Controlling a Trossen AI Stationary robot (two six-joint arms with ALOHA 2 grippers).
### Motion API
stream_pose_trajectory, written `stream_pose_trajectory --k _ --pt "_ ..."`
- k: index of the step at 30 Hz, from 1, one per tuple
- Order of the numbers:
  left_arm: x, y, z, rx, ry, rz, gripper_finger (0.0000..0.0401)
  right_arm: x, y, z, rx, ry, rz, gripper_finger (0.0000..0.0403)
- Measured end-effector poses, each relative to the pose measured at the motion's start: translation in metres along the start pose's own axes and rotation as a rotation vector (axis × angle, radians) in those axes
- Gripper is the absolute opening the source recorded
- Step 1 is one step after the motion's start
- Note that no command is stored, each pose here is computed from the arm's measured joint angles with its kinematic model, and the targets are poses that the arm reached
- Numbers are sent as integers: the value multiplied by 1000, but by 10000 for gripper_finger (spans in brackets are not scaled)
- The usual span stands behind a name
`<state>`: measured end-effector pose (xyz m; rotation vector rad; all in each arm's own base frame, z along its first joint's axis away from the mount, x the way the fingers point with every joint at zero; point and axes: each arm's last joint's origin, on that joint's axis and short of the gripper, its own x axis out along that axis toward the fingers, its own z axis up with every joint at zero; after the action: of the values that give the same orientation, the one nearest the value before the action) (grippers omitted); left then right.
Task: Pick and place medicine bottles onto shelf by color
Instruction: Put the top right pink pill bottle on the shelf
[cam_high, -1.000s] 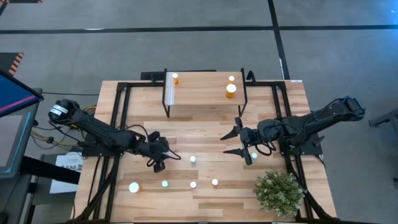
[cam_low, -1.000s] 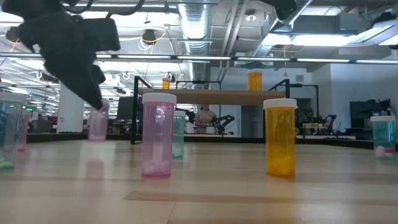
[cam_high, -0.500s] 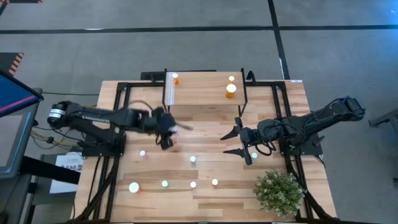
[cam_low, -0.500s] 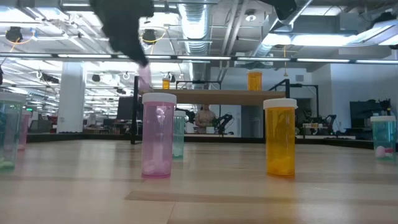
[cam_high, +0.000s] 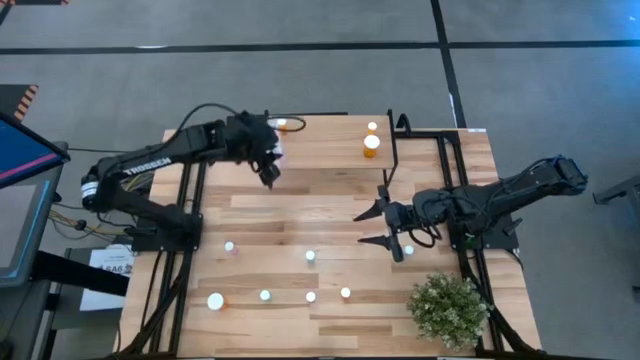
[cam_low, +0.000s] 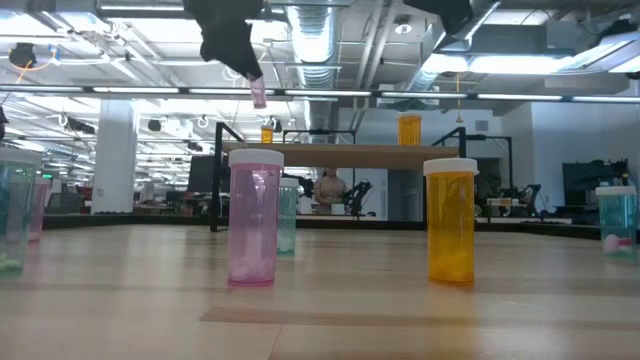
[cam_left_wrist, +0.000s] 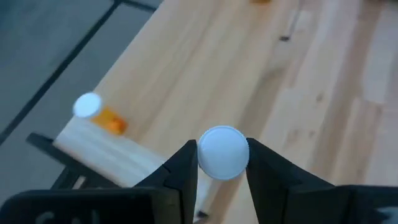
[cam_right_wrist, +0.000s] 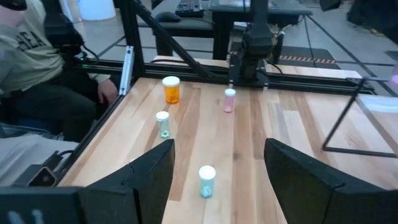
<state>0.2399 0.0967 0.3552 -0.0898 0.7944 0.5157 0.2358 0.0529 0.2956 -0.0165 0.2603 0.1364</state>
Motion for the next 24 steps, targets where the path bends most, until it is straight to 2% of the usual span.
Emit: stream_pose_trajectory --k 8,16,24 --pt "31 27 11 -10 100 37 96 0 -4 0 5 4 -16 270" --pt "68 44 7 -29 204 53 96 0 -4 -1 5 8 -11 270" --pt "75 54 8 -35 190 69 96 0 -4 -2 5 21 -8 270"
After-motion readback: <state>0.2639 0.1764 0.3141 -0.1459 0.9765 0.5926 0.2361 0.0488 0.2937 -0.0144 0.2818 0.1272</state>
